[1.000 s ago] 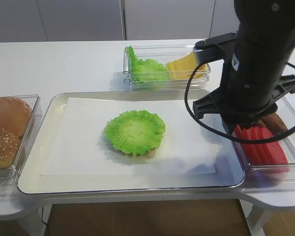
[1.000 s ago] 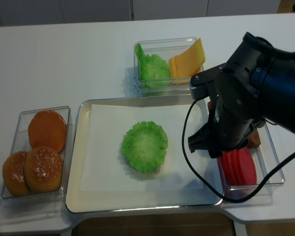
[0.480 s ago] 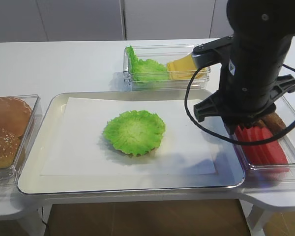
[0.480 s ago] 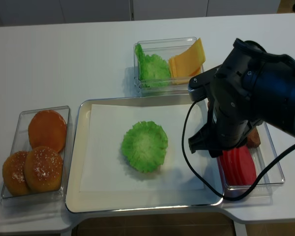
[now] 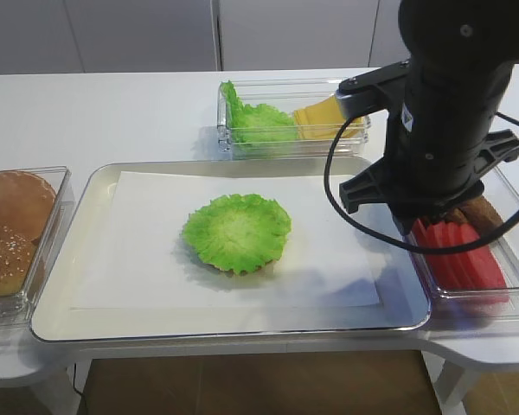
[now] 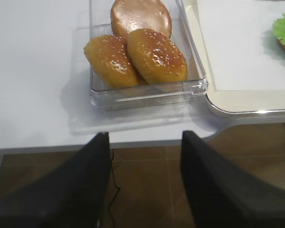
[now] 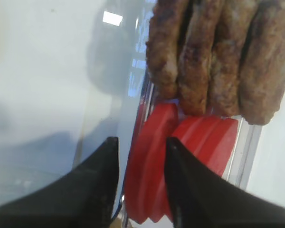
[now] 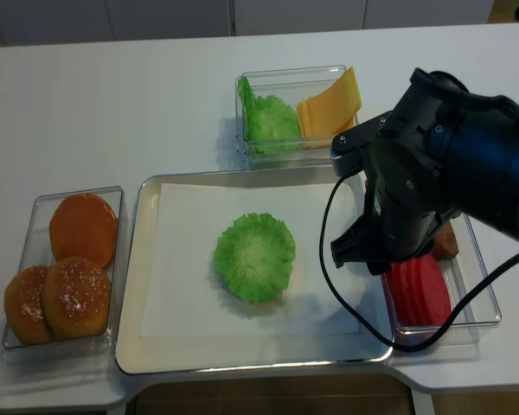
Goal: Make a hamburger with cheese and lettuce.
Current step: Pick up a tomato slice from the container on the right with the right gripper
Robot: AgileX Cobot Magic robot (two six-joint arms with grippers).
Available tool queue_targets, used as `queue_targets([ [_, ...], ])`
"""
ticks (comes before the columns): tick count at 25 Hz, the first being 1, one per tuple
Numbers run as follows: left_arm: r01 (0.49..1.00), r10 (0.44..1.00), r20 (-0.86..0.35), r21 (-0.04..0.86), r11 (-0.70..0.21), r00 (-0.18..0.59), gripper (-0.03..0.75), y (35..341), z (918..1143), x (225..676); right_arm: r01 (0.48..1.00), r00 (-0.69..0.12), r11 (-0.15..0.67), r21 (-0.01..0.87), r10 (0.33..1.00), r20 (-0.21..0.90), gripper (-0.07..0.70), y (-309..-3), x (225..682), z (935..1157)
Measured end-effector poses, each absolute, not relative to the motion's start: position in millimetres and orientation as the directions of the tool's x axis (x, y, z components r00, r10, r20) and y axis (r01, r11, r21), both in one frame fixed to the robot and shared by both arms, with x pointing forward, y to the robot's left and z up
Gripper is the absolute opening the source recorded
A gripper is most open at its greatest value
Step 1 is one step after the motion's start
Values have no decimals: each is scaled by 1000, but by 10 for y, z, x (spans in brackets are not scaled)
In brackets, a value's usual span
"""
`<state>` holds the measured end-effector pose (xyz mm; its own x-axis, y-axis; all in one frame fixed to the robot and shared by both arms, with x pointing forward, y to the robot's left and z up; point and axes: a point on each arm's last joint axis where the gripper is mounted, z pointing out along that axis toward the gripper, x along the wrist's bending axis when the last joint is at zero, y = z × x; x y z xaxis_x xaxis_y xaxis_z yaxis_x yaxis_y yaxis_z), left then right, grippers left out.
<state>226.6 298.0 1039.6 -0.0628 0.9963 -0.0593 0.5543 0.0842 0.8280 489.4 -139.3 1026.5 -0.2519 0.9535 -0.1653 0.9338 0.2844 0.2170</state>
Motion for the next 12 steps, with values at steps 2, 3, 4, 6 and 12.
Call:
queue_targets([
  [2,554,996,-59,828,84,-63,358,2980,10396,2266,934,-252,284,217,954,-165,251,-1393,4894,10265],
  [3,554,996,-59,828,84,-63,358,2980,10396,2266,934,-252,284,217,954,-165,250,-1393,4894,10265],
  [4,554,996,-59,828,84,-63,358,2980,10396,2266,933,-252,285,219,954,-164,250,-1391,4896,10265],
  [6,554,996,-59,828,84,-63,358,2980,10396,2266,931,-253,285,226,954,-161,251,-1386,4901,10266],
  [12,554,996,-59,828,84,-63,358,2980,10396,2266,926,-258,294,236,951,-171,250,-1391,4914,10268],
])
